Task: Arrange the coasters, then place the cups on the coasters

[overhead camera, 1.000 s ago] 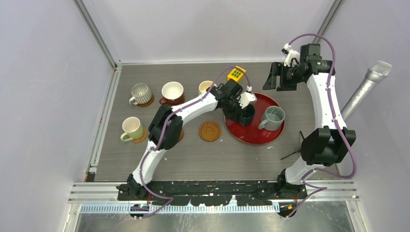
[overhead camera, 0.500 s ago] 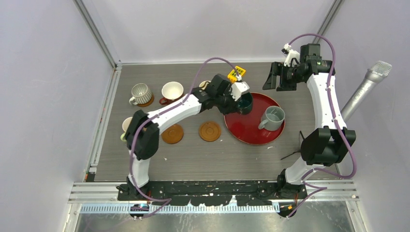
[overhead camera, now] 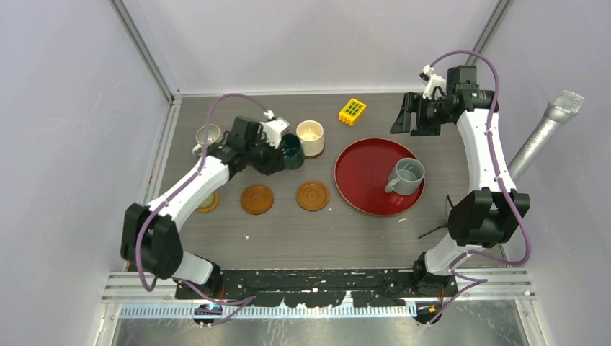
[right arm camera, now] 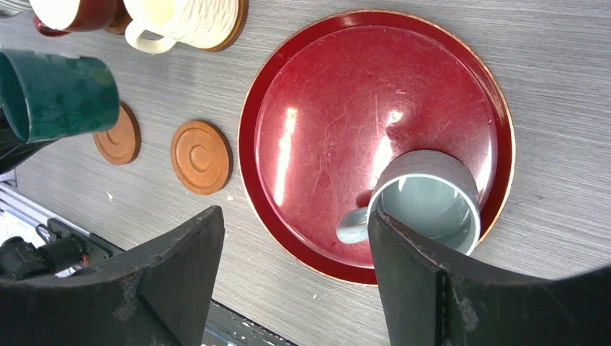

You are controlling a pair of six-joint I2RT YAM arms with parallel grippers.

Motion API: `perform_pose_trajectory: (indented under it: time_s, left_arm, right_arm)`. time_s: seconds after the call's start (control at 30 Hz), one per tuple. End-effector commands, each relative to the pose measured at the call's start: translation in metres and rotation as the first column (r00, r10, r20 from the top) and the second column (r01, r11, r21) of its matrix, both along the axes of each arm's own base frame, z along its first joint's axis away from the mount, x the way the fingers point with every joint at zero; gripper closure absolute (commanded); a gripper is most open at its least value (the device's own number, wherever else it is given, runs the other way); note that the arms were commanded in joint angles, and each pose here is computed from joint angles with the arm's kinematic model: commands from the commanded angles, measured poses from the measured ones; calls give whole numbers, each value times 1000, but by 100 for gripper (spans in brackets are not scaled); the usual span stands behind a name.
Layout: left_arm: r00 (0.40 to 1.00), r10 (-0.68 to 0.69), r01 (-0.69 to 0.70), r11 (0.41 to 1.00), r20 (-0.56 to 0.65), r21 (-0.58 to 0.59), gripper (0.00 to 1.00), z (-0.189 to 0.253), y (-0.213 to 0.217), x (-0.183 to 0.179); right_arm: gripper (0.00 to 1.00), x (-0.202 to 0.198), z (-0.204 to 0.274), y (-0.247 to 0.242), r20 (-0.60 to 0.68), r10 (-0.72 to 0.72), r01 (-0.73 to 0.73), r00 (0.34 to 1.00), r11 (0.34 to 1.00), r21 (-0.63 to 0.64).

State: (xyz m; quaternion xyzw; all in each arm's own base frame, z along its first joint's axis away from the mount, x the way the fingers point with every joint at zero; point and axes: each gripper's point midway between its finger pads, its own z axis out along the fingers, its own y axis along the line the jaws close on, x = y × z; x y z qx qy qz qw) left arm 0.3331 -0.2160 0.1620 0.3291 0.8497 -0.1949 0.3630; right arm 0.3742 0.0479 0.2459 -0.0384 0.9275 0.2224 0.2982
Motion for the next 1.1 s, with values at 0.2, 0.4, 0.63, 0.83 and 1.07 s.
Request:
perform_pose_trajectory:
  time_s: [0.2,0.4,0.63,0.83,1.07]
  left_arm:
    - [994,82,-85,996,70,39,100,8,88,-46]
    - [992,120,-124,989,50,83,100,-13,112,-65]
    - [988,151,-152,981,23,122,100,-33,121,-74]
    - [986,165,-166,976,19,139,100,-44,125,-74]
    - [983,184,-183,973,1,141,100,-53,126,-74]
  right_arm:
    - [22,9,-4,8,-10,0,0,1000,999,47]
    - [22,12,-7,13,-20,5,-4,1000,999,53]
    - [22,13,-8,17,-19,16,-15,1000,999,46]
    - [22,12,-9,17,-19,15,-14,1000,999,41]
    - [22,8,-9,16,-20,12,-11,1000,999,33]
